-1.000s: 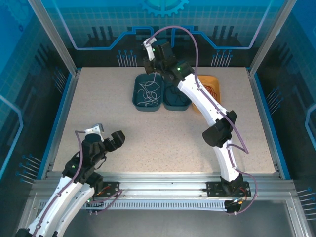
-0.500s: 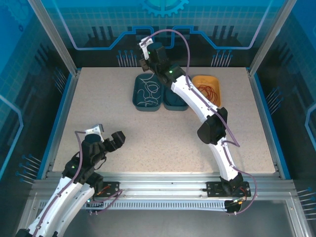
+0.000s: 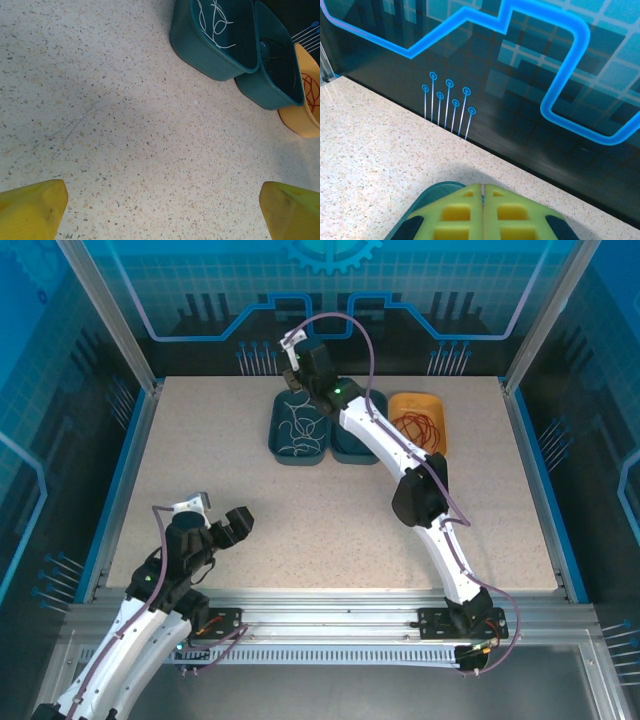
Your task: Untangle the cables
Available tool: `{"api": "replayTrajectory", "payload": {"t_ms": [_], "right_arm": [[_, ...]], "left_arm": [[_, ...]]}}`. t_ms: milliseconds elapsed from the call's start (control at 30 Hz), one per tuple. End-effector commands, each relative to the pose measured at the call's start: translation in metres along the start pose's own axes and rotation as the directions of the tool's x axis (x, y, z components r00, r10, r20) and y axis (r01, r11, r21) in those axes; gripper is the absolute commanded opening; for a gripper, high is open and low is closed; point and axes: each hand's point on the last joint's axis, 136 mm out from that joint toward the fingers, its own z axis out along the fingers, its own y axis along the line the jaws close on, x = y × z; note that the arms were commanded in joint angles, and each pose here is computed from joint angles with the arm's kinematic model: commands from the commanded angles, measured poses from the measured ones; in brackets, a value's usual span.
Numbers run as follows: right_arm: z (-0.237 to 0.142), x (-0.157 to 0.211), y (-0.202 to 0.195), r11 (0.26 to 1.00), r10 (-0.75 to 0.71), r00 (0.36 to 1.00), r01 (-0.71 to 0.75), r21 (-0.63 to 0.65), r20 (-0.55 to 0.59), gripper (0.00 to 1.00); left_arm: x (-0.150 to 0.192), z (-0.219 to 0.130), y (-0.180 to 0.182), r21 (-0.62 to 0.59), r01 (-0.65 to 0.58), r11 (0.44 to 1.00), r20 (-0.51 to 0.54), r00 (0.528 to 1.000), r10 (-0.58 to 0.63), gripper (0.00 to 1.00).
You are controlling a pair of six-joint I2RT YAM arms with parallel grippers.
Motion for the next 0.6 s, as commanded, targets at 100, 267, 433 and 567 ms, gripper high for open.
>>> {"api": "replayTrajectory", "payload": {"t_ms": [100,267,433,567], "right_arm": [[0.016,0.032,-0.012,1.0,0.026,0.997,-0.024,0.018,-0.071,0.0],[0.02,0.055,0.0,0.997,0.062,0.989,-0.067,-0.029,-0.137,0.02],[0.019,0.073,0.01,0.99,0.112,0.973,-0.127,-0.065,-0.2,0.04],[0.016,0.091,0.017,0.982,0.142,0.952,-0.17,-0.083,-0.272,0.06]], "left_arm": [[0.0,-0.001,0.002,-0.006,0.026,1.0,0.003,1.0,-0.025,0.99],[-0.001,-0.001,0.002,-0.007,0.026,1.0,0.011,1.0,-0.026,0.99],[-0.002,-0.002,0.002,-0.006,0.024,1.0,0.011,1.0,-0.024,0.99],[-0.001,-0.001,0.002,-0.005,0.027,1.0,0.01,1.0,-0.027,0.99]]}}
